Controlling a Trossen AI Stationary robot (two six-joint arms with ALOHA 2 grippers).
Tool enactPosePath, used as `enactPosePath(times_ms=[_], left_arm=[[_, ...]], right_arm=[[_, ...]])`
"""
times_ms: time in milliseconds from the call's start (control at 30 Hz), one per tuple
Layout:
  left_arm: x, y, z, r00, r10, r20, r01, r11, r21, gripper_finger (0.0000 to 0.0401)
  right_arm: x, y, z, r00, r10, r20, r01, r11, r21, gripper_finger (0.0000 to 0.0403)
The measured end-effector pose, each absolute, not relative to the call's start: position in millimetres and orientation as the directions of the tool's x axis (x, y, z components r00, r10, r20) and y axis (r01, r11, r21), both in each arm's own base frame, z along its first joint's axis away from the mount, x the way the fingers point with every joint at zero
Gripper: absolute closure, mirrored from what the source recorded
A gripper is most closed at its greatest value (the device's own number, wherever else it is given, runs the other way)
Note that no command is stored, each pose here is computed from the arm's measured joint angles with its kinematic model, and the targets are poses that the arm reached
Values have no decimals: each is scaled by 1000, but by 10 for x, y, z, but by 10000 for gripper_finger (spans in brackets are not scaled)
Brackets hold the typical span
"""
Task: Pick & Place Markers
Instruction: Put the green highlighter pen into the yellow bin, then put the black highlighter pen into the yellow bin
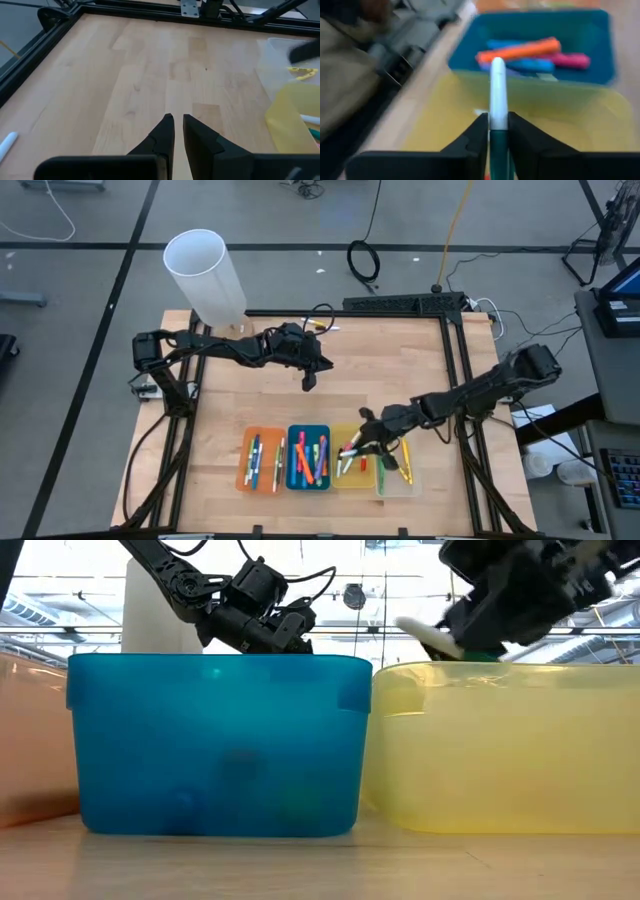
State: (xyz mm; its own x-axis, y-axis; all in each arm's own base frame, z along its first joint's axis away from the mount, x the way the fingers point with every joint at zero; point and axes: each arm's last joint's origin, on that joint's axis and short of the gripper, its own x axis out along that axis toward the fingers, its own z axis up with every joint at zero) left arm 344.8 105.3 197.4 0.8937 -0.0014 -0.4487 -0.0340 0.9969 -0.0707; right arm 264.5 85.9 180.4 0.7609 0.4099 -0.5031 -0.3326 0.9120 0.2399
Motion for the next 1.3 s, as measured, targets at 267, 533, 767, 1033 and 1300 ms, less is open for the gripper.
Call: enactPosePath(times_ms=[267, 533, 767, 1033, 1300], left_arm=[[3440, 1061, 1953, 876, 66, -478, -144, 981, -129, 354], [3501, 1329, 2261, 644, 451, -618, -508, 856, 95, 354], [3650, 2114, 2408, 543, 378, -750, -581, 813, -11, 354], [3583, 2753, 1687, 398, 307, -864, -668, 743, -44, 355], [3579, 2890, 1570, 381, 377, -844, -722, 692, -17, 360]], right_arm=[[2757, 867, 1668, 746, 459, -482, -363, 888, 283, 274], [2780, 761, 1781, 791, 437, -427, -347, 897, 276, 243], [2740, 664, 1952, 825, 418, -380, -342, 905, 253, 246], [2589, 643, 2132, 823, 423, -380, -374, 906, 200, 247], [2528, 629, 2210, 827, 424, -368, -380, 905, 190, 248]])
